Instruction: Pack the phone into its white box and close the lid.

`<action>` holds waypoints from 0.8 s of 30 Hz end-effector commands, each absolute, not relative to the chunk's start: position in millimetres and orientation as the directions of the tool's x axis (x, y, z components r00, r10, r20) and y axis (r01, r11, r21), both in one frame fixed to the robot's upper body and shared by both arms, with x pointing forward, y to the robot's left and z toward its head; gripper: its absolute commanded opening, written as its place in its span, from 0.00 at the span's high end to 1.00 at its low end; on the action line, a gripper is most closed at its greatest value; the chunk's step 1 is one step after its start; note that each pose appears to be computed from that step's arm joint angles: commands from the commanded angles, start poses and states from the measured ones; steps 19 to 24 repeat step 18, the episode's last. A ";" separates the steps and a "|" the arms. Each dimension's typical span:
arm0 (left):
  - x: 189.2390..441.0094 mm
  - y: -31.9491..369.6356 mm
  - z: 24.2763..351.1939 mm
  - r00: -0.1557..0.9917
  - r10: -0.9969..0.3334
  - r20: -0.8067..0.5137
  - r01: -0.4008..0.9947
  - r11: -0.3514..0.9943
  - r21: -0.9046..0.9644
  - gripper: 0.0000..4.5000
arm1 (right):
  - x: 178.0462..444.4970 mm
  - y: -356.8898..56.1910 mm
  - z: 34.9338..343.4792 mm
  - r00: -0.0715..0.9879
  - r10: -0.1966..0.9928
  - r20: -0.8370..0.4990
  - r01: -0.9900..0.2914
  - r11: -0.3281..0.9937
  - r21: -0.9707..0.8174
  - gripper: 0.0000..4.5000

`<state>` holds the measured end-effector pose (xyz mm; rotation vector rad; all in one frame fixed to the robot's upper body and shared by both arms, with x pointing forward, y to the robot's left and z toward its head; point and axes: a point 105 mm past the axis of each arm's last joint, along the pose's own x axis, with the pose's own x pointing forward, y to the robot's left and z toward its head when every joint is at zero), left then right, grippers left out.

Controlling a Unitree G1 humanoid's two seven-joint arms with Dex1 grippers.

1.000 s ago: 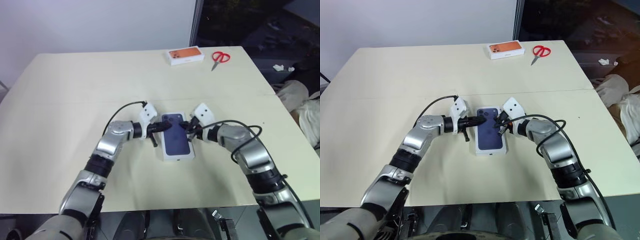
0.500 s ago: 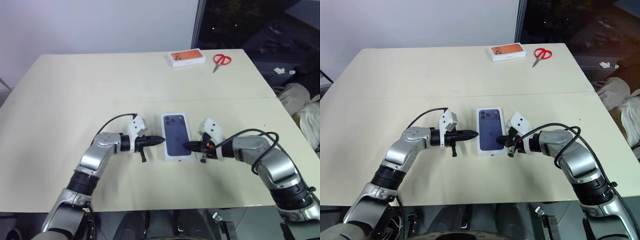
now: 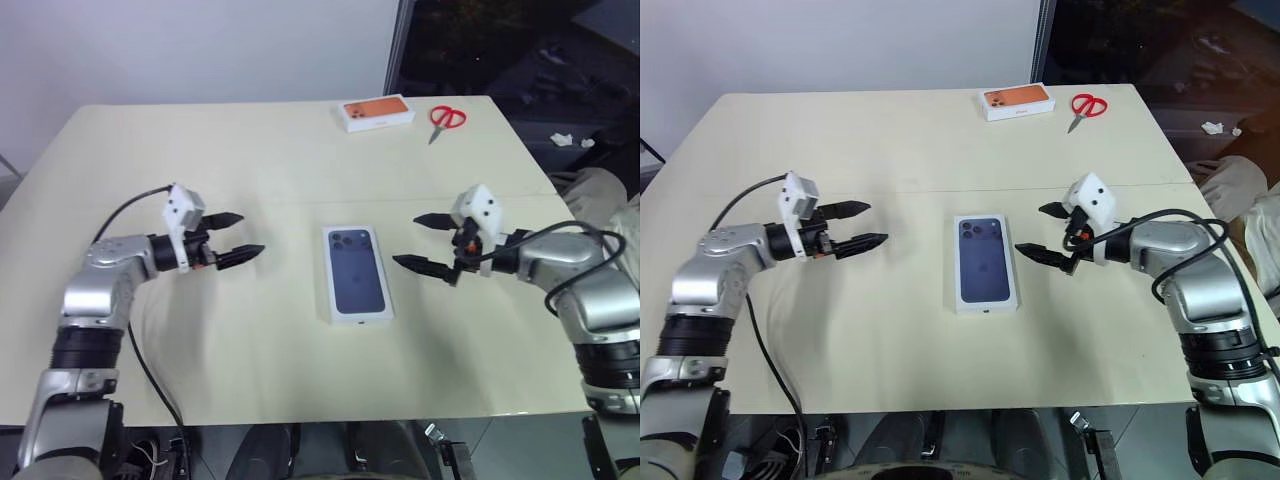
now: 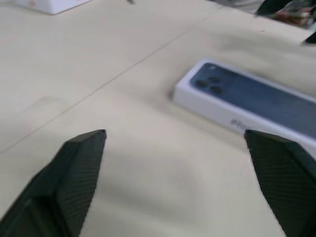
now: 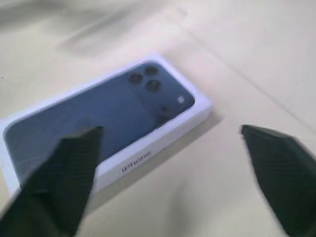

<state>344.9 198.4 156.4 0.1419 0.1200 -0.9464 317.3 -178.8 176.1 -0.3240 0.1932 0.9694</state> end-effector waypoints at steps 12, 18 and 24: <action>316.4 259.9 169.4 0.659 -0.719 -0.220 0.751 0.643 0.148 0.01 | 295.5 -204.3 189.8 0.525 0.806 -0.273 -0.850 0.482 -0.210 0.00; 299.7 269.0 162.8 0.670 -0.707 -0.226 0.742 0.650 0.166 0.01 | 291.2 -211.6 183.5 0.541 0.790 -0.288 -0.841 0.504 -0.197 0.00; 299.7 269.0 162.8 0.670 -0.707 -0.226 0.742 0.650 0.166 0.01 | 291.2 -211.6 183.5 0.541 0.790 -0.288 -0.841 0.504 -0.197 0.00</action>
